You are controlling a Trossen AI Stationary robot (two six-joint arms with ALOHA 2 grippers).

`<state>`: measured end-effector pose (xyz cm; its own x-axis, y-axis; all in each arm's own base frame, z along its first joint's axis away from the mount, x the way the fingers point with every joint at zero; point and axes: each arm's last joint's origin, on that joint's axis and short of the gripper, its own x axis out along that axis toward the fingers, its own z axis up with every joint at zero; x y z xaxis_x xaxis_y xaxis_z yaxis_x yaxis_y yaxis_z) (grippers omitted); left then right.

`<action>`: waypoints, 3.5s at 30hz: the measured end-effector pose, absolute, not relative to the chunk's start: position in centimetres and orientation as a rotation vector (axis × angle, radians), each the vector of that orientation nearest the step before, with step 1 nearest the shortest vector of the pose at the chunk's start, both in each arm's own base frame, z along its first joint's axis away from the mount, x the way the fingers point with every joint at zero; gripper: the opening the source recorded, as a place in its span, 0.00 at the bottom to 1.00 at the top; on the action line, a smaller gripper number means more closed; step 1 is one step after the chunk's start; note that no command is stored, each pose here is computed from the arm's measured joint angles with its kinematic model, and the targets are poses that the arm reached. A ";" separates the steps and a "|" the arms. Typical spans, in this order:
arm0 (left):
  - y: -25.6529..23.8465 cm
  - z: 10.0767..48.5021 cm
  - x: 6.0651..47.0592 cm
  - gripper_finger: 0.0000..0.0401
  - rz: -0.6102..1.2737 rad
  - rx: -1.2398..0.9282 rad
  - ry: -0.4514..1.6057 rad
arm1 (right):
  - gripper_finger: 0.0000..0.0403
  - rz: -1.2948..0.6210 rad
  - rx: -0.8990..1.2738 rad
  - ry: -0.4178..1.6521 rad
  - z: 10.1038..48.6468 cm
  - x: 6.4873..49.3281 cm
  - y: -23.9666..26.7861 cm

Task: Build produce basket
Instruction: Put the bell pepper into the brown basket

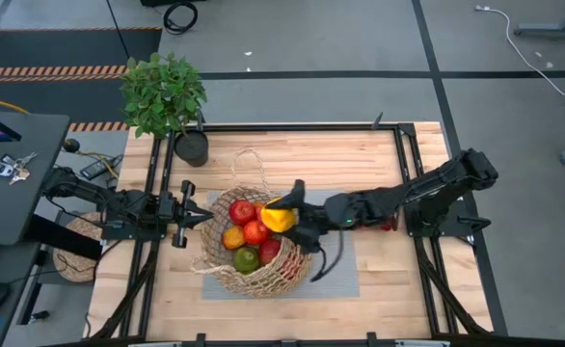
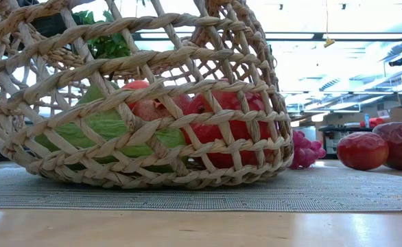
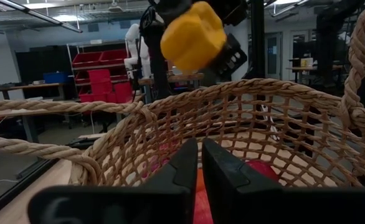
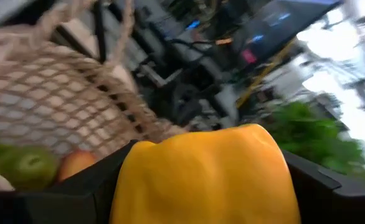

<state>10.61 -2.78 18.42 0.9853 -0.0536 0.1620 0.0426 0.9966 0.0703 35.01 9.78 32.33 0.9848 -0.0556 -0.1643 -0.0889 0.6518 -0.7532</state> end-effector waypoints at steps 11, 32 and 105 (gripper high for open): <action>-2.8 18.4 10.6 0.07 -0.048 0.067 -0.164 | 0.76 0.213 -0.747 0.312 32.5 38.5 9.6; -2.8 18.4 10.6 0.07 -0.049 0.067 -0.164 | 0.76 0.351 -0.370 0.278 33.3 39.5 4.8; -2.9 18.1 10.9 0.09 -0.051 0.079 -0.127 | 0.77 0.330 -0.202 0.527 29.7 45.7 7.7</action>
